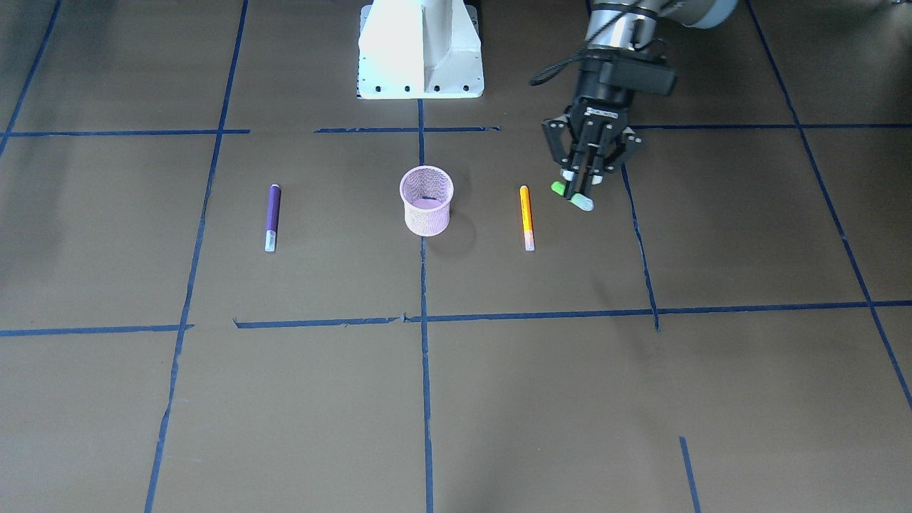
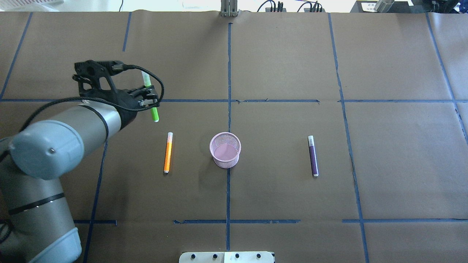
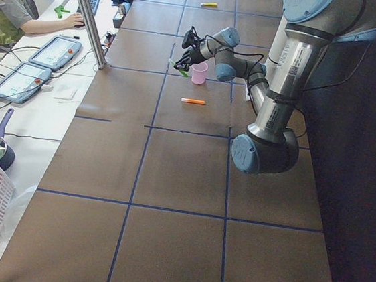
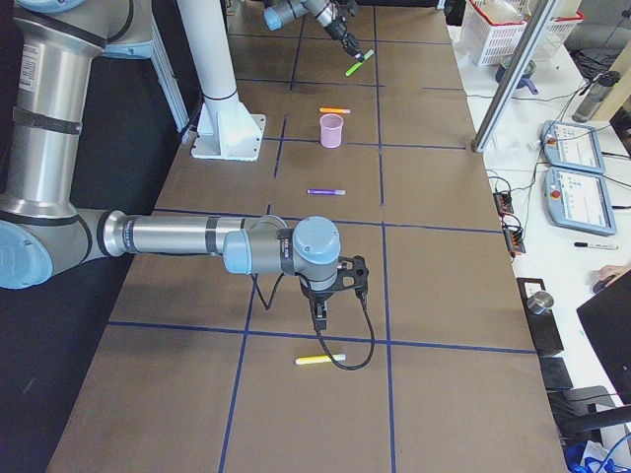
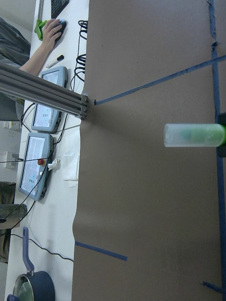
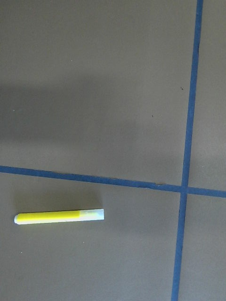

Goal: Collect pens into pen holder
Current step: 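Lift the green highlighter with the left gripper toward the pink cup, then lower the green highlighter into the pink cup and open the left gripper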

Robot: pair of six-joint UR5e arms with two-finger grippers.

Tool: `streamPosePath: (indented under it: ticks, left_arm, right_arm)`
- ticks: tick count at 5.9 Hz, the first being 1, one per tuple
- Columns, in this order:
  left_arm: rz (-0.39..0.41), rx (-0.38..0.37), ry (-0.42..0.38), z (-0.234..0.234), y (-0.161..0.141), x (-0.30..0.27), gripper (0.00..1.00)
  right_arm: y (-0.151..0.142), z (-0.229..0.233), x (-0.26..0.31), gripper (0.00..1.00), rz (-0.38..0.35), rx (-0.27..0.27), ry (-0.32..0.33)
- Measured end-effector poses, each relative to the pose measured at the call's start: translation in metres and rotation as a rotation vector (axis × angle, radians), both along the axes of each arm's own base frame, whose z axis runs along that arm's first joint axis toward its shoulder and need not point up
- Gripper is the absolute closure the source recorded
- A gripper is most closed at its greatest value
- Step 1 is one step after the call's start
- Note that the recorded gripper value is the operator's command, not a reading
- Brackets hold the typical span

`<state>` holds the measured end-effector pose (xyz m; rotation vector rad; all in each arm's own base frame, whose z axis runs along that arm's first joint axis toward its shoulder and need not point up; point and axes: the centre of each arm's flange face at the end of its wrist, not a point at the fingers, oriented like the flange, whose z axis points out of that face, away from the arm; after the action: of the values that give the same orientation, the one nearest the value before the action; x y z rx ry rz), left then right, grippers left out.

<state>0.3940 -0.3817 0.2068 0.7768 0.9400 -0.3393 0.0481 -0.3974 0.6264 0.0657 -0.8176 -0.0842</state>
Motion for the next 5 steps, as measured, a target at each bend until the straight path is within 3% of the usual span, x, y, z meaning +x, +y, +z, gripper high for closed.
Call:
streamPosePath:
  ticks: [2, 5]
  left_arm:
    - [-0.027, -0.005, 0.001, -0.031, 0.04, 0.056, 1.0]
    - [-0.05, -0.028, 0.015, -0.053, 0.061, 0.126, 1.0]
  right_arm:
    - [0.0, 0.0, 0.0, 0.0, 0.0, 0.0, 0.001]
    - [0.001, 0.001, 0.0, 0.0, -0.001, -0.002, 0.002]
